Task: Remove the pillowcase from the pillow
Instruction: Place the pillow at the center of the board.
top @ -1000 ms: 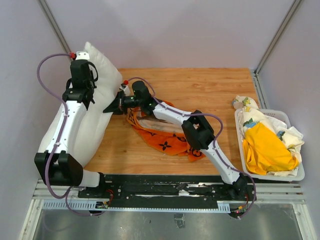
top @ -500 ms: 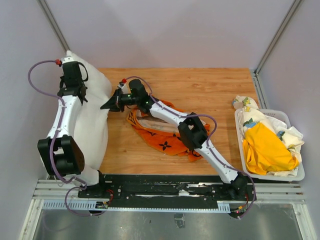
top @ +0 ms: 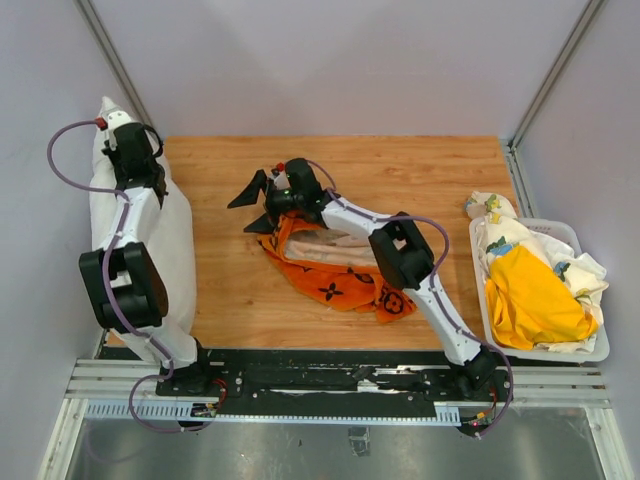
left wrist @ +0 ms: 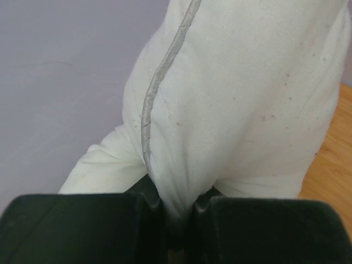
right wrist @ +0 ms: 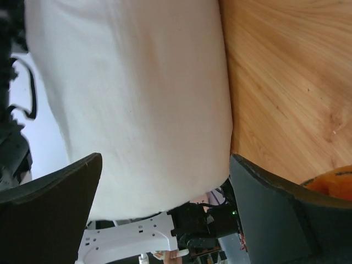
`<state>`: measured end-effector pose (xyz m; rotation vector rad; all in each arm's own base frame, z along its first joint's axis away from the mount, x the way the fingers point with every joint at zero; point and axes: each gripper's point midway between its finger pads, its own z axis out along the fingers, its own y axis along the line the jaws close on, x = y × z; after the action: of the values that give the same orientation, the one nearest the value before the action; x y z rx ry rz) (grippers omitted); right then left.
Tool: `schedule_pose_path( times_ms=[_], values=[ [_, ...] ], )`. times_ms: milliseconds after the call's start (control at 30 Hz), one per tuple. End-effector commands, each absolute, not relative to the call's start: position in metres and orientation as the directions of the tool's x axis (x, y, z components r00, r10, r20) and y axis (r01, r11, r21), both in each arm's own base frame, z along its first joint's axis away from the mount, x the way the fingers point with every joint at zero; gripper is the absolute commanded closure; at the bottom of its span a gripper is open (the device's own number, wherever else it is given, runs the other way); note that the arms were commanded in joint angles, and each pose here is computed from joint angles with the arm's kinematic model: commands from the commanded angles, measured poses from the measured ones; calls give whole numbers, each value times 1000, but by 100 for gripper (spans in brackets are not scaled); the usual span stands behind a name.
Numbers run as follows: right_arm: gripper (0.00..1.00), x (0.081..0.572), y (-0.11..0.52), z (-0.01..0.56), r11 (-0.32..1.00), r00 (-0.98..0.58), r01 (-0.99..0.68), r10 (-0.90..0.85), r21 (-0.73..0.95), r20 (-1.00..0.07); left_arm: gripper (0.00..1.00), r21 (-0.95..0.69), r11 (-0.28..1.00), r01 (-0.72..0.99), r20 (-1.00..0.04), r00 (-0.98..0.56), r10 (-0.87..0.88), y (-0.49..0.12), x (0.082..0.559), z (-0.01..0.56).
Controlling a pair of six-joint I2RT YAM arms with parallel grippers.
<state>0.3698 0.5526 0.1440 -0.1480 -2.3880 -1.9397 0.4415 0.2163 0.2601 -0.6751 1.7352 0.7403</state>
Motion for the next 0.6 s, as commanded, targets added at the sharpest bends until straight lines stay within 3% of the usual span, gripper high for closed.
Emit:
schedule_pose_path(
  times_ms=[0,300,467,567],
  values=[
    [1,360,530,221,126,-995,-101,-1,987,-101,100,76,642,-763,-993,-117,-22,236,463,291],
    [1,355,499,242,158,-981,-183,31,970,-190,100,-109,909,-401,-990,-40,-136,174,505,317],
    [1,359,493,234,158,-985,-160,41,974,-168,100,-148,965,-217,-988,80,-134,134,486,371],
    [1,361,490,229,151,-988,-141,44,978,-149,100,-144,977,-154,-988,74,-134,125,489,374]
  ],
)
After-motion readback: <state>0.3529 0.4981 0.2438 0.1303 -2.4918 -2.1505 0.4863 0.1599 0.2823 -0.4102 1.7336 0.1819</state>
